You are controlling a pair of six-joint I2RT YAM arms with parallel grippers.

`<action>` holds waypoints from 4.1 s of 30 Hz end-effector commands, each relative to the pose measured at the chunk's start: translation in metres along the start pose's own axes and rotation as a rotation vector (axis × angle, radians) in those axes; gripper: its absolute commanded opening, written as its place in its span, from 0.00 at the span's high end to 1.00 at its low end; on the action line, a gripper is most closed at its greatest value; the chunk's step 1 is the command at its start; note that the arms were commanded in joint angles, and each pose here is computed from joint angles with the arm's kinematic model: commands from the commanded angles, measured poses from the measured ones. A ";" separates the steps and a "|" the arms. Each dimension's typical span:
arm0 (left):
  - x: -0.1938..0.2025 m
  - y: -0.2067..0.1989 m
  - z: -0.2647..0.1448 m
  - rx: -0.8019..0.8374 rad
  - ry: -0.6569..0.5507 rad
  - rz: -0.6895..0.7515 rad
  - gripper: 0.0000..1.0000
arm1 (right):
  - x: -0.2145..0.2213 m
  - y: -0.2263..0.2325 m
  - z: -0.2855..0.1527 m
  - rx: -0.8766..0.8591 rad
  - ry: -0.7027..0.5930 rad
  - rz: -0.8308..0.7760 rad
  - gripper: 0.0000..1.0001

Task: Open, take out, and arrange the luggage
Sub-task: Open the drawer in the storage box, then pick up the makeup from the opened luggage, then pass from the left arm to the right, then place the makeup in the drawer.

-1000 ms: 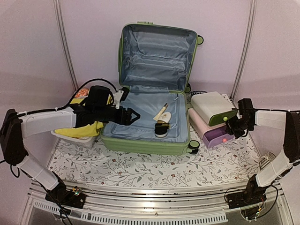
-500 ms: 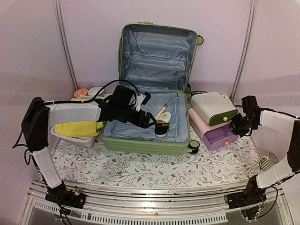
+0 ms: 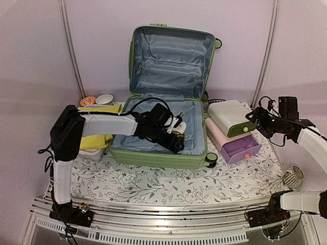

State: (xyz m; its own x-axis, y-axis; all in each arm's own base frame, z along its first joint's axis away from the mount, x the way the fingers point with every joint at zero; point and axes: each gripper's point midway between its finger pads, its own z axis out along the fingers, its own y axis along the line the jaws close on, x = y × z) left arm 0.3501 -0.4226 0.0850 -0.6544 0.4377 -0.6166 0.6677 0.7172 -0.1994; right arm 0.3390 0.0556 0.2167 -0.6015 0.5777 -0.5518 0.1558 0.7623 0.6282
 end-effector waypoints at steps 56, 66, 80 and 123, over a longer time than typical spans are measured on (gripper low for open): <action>-0.043 -0.141 -0.142 0.133 -0.628 0.664 0.37 | 0.194 0.193 0.008 -0.646 0.660 -0.335 0.31; -0.041 -0.140 -0.142 0.114 -0.635 0.673 0.36 | 0.209 0.190 0.004 -0.666 0.712 -0.331 0.48; -0.044 -0.130 -0.168 0.068 -0.737 0.599 0.02 | 0.174 0.172 0.007 -0.608 0.586 -0.232 0.71; -0.040 -0.103 -0.178 0.106 -0.694 0.473 0.03 | 0.115 -0.048 0.083 0.234 0.241 0.021 0.85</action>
State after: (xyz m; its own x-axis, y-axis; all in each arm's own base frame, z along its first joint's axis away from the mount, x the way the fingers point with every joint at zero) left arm 0.2441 -0.4227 0.2647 0.0543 0.2267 -0.9725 0.8674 0.4718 0.1584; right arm 0.3205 0.0939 0.0819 -0.7269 0.5703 -0.3824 0.4047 0.8057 0.4324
